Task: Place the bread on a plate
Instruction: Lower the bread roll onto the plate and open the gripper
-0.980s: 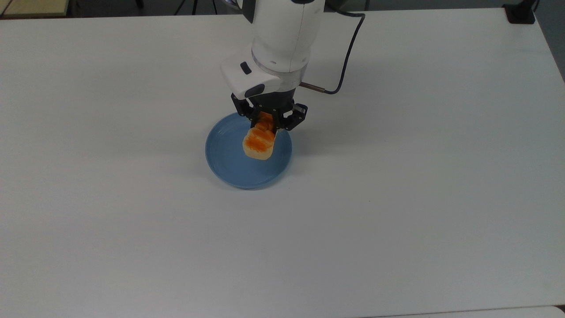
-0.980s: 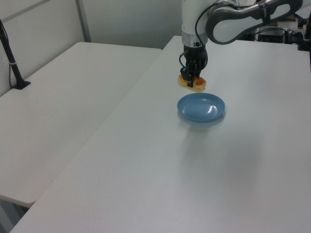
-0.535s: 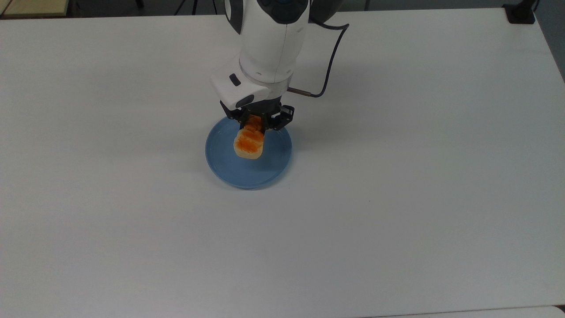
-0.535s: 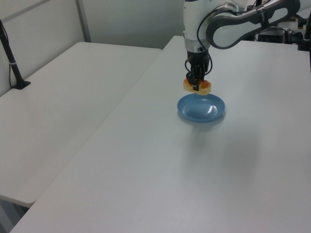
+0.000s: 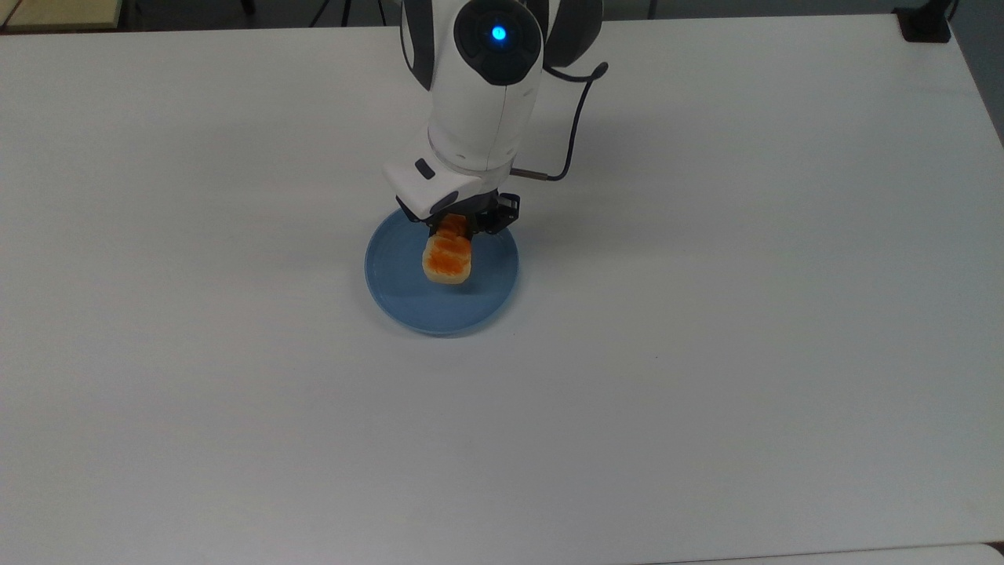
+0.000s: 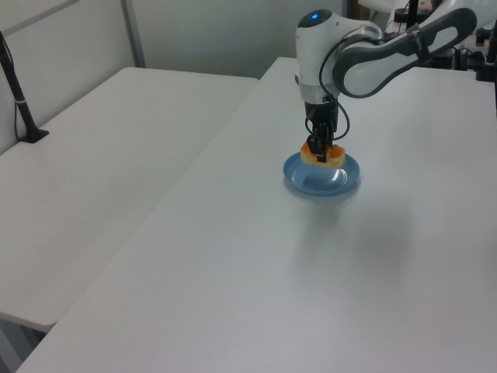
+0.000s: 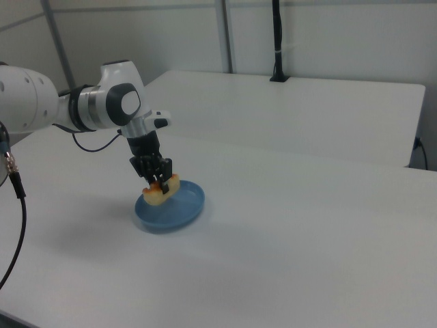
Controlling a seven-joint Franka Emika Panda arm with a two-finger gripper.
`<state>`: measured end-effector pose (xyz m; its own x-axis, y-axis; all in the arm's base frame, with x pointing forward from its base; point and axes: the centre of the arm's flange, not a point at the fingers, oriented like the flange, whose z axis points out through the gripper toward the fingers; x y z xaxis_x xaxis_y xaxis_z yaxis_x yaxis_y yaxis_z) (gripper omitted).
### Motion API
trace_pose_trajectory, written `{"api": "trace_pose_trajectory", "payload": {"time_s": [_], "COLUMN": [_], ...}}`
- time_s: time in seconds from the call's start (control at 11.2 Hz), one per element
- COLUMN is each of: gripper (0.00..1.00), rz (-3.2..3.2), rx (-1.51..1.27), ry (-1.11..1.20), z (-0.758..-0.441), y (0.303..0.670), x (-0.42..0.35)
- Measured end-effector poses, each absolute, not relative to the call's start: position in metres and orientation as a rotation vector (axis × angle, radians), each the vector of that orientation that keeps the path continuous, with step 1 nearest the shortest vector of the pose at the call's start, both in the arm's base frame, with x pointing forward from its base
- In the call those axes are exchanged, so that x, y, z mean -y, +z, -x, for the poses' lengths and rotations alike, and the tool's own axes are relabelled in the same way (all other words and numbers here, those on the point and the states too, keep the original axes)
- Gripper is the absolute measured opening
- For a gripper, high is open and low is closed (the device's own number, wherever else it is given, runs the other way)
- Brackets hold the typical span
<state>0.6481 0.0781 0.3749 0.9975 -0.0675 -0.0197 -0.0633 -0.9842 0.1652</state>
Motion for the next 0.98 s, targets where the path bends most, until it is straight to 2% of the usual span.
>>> {"api": "trace_pose_trajectory", "payload": {"time_s": [0.18,0.36,0.45,0.62,0.71,0.98], "gripper": [0.43,0.50,0.58,0.88,0.95,0.97], "rz": [-2.981,-2.981,-2.981,-2.980,-2.979,-2.979], "rx": [0.093,0.092,0.093,0.120,0.124,0.138], "ry": [-0.033,-0.040,-0.044,-0.045,-0.045,-0.039], "z": [-0.650,-0.650,-0.650,-0.650,-0.650,-0.651], "y": [0.364,0.361,0.359,0.358,0.358,0.359], "x": [-0.079,-0.079,-0.079,-0.079,-0.079,-0.078]}}
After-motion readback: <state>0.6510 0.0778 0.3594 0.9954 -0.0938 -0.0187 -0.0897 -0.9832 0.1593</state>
